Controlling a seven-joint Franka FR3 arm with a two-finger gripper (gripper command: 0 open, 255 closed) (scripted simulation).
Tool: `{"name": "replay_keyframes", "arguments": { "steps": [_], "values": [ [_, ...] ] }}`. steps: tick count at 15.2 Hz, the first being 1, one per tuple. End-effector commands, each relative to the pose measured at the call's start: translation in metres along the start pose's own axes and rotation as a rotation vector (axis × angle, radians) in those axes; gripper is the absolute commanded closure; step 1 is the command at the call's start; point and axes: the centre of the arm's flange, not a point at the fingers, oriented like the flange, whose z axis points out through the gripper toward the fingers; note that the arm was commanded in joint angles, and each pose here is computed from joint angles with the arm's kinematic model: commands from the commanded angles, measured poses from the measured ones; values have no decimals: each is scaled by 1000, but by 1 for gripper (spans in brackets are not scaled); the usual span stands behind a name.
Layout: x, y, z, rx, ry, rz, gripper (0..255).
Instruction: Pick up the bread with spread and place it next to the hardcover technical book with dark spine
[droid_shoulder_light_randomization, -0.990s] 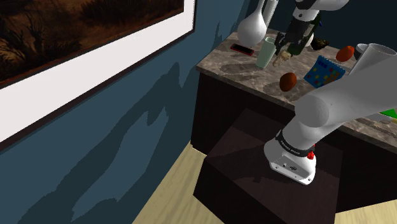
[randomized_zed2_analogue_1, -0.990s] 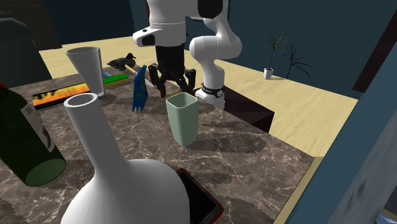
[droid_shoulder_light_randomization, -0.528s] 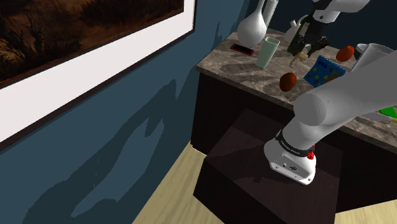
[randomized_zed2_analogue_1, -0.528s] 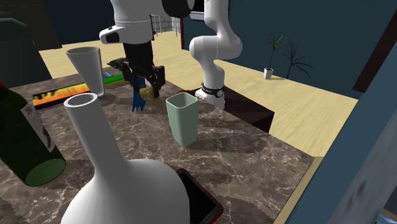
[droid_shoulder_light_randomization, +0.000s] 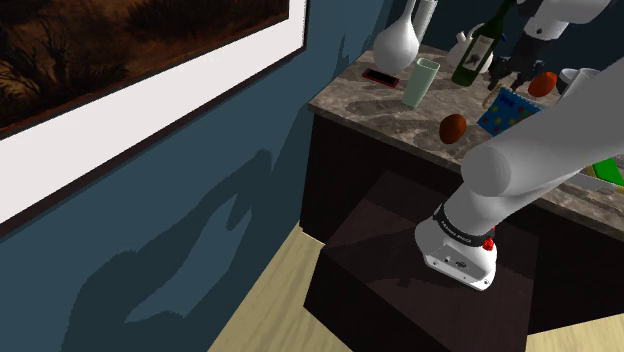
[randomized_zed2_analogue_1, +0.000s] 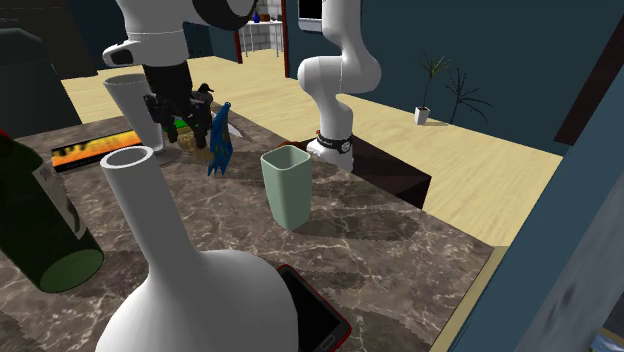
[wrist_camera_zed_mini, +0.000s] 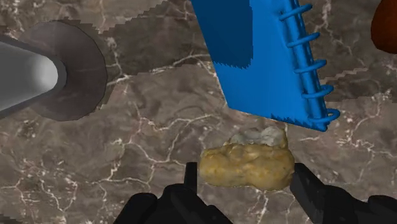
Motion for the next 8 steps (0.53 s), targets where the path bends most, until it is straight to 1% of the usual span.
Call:
{"name": "replay_keyframes", "arguments": {
  "steps": [1, 8],
  "values": [
    [4, 28, -1, -1, 1, -3, 255],
    [15, 119, 0, -1, 1, -3, 255]
  ]
}}
